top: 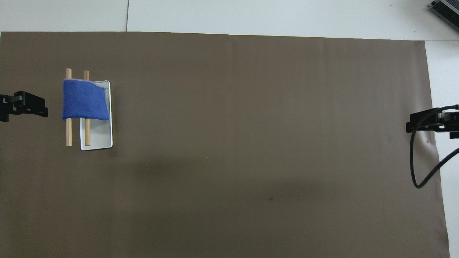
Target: Right arm passes towel to left arm to hang
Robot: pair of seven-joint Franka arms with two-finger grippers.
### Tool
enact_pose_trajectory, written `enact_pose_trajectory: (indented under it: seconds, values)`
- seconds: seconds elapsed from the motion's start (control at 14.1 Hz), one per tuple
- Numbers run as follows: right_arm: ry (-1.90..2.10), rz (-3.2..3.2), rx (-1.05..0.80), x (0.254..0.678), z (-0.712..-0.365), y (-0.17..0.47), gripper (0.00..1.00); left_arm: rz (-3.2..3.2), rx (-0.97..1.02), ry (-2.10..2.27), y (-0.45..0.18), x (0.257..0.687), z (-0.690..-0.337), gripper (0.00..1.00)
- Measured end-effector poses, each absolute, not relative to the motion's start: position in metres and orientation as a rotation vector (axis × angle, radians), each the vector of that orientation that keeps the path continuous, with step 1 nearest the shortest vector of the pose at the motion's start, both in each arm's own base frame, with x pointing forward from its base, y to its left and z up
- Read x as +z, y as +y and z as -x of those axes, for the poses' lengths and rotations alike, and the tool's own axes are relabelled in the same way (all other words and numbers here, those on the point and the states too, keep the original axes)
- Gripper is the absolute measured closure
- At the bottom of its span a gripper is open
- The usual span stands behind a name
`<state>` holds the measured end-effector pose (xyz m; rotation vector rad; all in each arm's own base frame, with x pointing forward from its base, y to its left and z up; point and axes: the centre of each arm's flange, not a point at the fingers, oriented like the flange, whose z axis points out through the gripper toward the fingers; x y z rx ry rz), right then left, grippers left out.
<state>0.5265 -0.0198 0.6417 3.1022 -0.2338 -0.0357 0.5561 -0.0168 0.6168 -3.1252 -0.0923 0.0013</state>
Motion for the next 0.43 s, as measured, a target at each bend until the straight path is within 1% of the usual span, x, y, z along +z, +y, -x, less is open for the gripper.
enact_pose_trajectory:
  seconds: [0.07,0.21,0.43]
  values:
    - [-0.218,-3.098,-0.035,0.641,-0.526,-0.015,0.0,3.124,-0.004,-0.07,-0.025,0.623,-0.553,0.08]
    - [-0.216,-3.098,-0.038,0.64,-0.525,-0.014,0.0,3.119,-0.023,-0.04,-0.034,0.632,-0.548,0.05]
    - [-0.221,-3.098,-0.041,0.639,-0.525,-0.017,0.0,3.107,-0.048,0.011,-0.037,0.641,-0.543,0.04]
